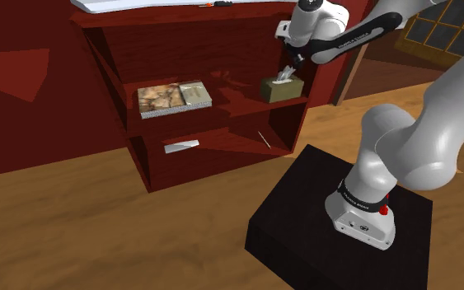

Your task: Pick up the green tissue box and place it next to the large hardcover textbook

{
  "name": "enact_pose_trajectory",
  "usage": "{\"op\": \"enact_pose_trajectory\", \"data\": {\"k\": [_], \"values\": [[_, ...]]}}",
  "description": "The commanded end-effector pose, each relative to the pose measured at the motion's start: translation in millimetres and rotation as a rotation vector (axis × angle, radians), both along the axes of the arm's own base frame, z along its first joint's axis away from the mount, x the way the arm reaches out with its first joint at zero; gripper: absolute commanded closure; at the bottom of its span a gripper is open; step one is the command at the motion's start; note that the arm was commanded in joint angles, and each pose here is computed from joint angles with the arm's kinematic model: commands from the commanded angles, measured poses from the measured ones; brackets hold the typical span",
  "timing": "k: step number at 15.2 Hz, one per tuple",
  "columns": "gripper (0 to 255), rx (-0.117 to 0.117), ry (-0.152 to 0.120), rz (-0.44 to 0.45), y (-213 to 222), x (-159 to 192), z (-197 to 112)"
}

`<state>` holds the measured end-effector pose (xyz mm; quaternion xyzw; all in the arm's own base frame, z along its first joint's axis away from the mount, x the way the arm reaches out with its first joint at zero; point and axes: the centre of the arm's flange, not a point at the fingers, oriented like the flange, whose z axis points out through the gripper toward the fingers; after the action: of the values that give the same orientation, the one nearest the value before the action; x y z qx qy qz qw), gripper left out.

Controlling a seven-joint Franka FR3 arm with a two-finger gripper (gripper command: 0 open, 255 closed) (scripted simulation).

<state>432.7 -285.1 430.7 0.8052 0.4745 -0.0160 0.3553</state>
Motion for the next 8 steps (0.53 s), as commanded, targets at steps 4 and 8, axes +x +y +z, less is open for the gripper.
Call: {"op": "enact_pose_trajectory", "data": {"k": [4,8], "values": [[255,0.238,0.017,-0.229,-8.5,-1.4,-3.1],[255,0.241,0.019,-0.227,-4.5,-0.4,-2.0]]}}
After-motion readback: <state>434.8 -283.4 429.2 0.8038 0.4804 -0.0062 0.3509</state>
